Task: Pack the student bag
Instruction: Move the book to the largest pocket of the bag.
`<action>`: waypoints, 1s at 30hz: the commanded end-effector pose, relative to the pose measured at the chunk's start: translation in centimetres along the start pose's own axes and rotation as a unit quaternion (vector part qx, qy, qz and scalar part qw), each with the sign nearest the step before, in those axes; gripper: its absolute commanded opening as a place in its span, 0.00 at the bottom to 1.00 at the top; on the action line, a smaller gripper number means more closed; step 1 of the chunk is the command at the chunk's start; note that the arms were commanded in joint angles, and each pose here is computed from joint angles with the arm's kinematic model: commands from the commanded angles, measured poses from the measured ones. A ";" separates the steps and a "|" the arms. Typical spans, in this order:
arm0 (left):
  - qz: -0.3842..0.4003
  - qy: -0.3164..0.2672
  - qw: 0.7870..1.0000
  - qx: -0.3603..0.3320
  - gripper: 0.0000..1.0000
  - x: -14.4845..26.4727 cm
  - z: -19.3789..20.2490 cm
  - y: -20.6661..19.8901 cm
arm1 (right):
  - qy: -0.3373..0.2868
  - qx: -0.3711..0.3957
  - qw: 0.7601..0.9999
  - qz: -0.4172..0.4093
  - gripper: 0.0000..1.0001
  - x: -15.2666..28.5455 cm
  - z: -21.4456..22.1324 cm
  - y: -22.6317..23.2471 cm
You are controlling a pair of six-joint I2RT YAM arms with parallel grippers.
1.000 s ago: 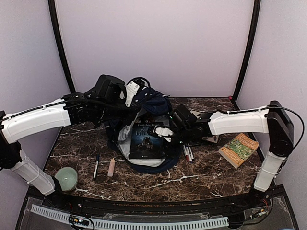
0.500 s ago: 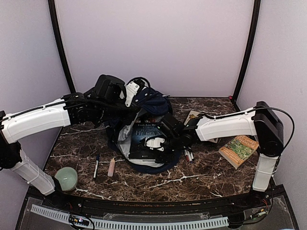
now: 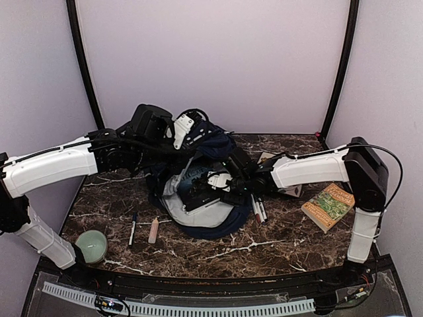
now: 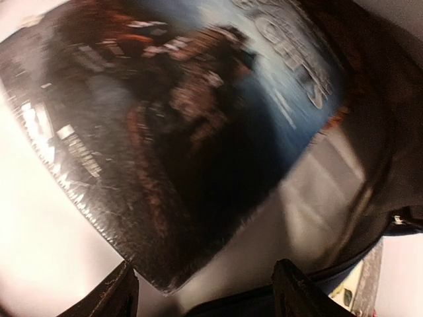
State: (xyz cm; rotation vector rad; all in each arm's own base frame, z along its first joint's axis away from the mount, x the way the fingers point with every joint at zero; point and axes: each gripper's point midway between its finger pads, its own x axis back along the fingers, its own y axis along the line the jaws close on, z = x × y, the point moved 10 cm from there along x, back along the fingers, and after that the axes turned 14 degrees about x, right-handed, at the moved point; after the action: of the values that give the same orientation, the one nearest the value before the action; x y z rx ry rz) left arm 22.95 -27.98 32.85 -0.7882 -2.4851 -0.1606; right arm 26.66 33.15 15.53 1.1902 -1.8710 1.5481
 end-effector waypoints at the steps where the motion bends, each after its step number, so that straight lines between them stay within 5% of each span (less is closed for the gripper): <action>1: 0.044 -0.080 0.996 0.013 0.00 2.5 -2.8 -0.4 | -0.009 -0.031 0.995 0.090 0.69 -1.6 -0.7 -3.1; 7: 0.046 -0.074 0.996 0.011 0.00 2.2 -3.2 -0.7 | -0.035 -0.037 0.996 0.073 0.69 -2.4 -1.8 -3.3; 17: 0.032 -0.081 0.996 0.010 0.00 2.7 -3.0 -0.3 | -0.085 0.072 0.994 -0.015 0.74 0.0 -2.2 1.0; 30: 0.040 -0.077 0.996 0.012 0.00 3.0 -3.0 -0.3 | -0.155 0.145 0.977 -0.009 0.75 -0.6 -7.6 2.0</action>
State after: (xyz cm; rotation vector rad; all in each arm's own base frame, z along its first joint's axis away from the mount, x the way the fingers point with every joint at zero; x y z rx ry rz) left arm 22.84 -28.15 32.74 -0.8256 -2.4696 -0.1631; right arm 24.40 38.32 16.29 1.5396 -1.8597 1.7065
